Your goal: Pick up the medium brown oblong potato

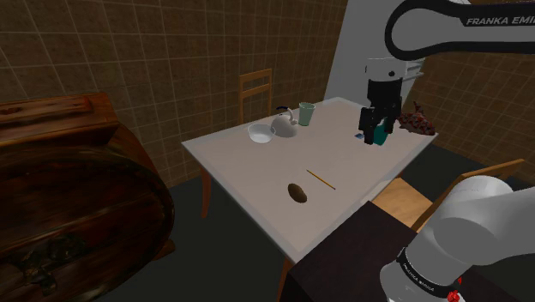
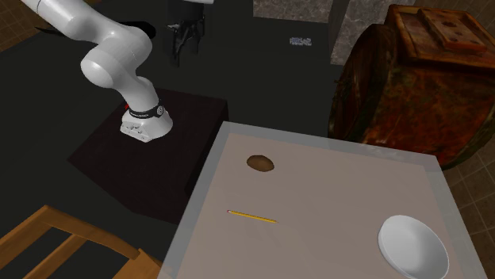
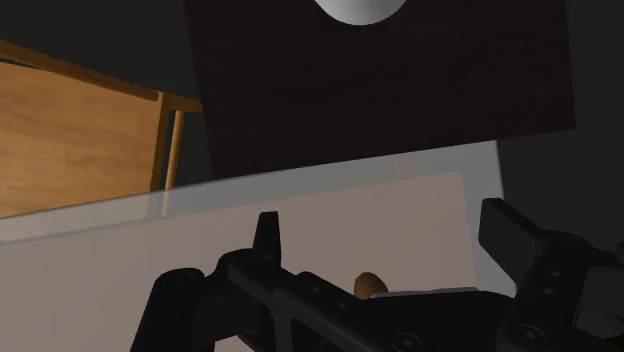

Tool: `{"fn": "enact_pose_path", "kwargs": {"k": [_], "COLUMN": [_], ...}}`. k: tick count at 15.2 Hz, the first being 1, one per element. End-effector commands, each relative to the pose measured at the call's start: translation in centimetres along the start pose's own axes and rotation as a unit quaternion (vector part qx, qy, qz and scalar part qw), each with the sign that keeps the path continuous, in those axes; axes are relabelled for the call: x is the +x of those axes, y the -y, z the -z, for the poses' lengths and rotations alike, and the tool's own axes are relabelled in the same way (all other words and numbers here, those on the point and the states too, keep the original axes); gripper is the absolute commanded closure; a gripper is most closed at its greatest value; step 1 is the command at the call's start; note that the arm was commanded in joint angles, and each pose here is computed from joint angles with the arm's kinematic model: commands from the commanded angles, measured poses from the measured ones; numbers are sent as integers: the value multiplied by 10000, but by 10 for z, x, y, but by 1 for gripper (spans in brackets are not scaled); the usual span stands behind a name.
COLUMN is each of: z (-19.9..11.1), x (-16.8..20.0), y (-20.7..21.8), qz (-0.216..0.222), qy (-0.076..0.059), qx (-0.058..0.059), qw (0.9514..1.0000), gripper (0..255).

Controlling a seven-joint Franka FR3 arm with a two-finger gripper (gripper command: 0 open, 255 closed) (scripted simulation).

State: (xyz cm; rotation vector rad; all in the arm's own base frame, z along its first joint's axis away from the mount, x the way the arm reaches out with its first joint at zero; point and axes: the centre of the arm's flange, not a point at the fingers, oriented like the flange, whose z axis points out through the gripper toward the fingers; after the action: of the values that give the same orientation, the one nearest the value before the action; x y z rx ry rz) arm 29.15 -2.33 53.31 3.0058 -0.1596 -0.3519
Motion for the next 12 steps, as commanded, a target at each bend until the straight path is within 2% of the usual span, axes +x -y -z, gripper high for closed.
{"fn": "enact_pose_path", "kwargs": {"k": [1,12], "z": [0,-102], "x": [0,103], "y": [0,8], "qz": [0,253], "qy": [0,-3], "qx": [0,114], "qw": [10000,9996], "gripper": [0,0]}}
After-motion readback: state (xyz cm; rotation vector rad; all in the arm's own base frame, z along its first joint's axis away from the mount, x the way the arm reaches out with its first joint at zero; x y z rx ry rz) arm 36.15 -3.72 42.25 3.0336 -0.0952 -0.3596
